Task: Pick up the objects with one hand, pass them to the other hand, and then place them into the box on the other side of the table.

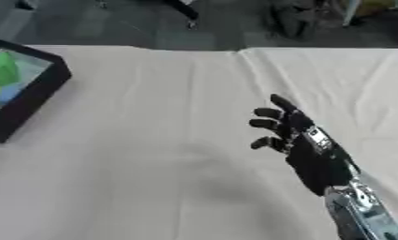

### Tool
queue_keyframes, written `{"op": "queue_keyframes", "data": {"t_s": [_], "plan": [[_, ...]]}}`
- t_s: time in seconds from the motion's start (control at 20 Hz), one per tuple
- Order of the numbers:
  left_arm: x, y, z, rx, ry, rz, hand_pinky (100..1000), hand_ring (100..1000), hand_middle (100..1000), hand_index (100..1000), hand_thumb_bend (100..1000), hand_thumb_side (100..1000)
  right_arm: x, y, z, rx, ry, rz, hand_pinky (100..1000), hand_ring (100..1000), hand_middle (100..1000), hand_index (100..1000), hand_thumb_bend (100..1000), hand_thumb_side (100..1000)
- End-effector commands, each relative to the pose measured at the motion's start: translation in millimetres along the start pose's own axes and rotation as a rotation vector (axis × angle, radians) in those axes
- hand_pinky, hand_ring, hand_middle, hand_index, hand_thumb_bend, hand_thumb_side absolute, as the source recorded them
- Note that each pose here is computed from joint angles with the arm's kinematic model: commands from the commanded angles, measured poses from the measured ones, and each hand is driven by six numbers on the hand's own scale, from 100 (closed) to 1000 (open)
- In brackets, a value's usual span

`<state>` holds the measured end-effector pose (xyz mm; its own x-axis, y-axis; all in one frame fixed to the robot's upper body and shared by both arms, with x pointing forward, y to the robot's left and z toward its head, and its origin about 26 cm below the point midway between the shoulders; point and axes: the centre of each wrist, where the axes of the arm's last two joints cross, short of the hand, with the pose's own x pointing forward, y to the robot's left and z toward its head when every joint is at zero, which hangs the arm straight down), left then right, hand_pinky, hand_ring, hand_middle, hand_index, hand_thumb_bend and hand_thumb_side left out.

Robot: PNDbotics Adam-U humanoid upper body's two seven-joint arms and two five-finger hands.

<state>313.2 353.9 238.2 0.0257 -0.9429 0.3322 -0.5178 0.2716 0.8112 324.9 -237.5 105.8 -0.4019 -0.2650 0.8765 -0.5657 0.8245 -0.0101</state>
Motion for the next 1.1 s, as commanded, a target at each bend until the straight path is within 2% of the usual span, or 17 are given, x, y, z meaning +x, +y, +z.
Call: {"op": "queue_keyframes", "data": {"t_s": [0.05,0.1,0.2,0.3,0.4,0.55,0.65,0.9,0.95,1.1], "plan": [[33.7,4.4,22.7,0.079,-0.257,0.319,712,1000,923,883,115,595,13.0,-10.0,-0.6,-0.074,-0.054,0.145,627,842,800,972,100,646],[37.8,-5.0,29.2,0.075,-0.324,0.409,711,1000,924,882,100,636,13.4,-10.1,-0.3,-0.095,-0.062,0.183,626,842,800,970,100,639],[49.4,-26.6,41.9,0.047,-0.423,0.58,711,1000,929,872,100,797,13.5,-9.0,-0.3,-0.137,-0.076,0.242,623,839,797,961,100,624],[62.3,-45.1,53.3,0.008,-0.464,0.709,714,1000,945,869,100,848,11.8,-6.3,-0.5,-0.167,-0.083,0.278,622,838,796,957,100,614],[75.7,-62.0,65.6,-0.04,-0.459,0.814,719,1000,965,869,100,1000,8.7,-2.4,-0.1,-0.187,-0.083,0.307,620,838,795,952,100,605],[97.5,-83.0,84.1,-0.136,-0.402,0.941,734,1000,995,875,124,1000,1.2,5.4,3.4,-0.203,-0.07,0.341,617,838,795,949,100,600],[106.7,-89.6,90.9,-0.178,-0.372,0.993,734,1000,1000,881,187,1000,-1.9,8.5,5.3,-0.205,-0.061,0.359,615,838,795,948,100,595],[119.3,-106.2,112.7,-0.302,-0.303,1.087,752,1000,1000,858,313,1000,-7.0,13.4,10.2,-0.212,-0.045,0.378,609,836,791,945,100,597],[121.8,-109.9,115.8,-0.328,-0.286,1.095,769,1000,1000,856,360,1000,-7.9,13.7,11.5,-0.215,-0.041,0.38,608,835,790,944,100,597],[128.7,-120.9,121.3,-0.399,-0.222,1.145,822,1000,1000,868,396,1000,-9.3,14.6,12.4,-0.212,-0.033,0.388,608,836,790,944,100,594]]}}
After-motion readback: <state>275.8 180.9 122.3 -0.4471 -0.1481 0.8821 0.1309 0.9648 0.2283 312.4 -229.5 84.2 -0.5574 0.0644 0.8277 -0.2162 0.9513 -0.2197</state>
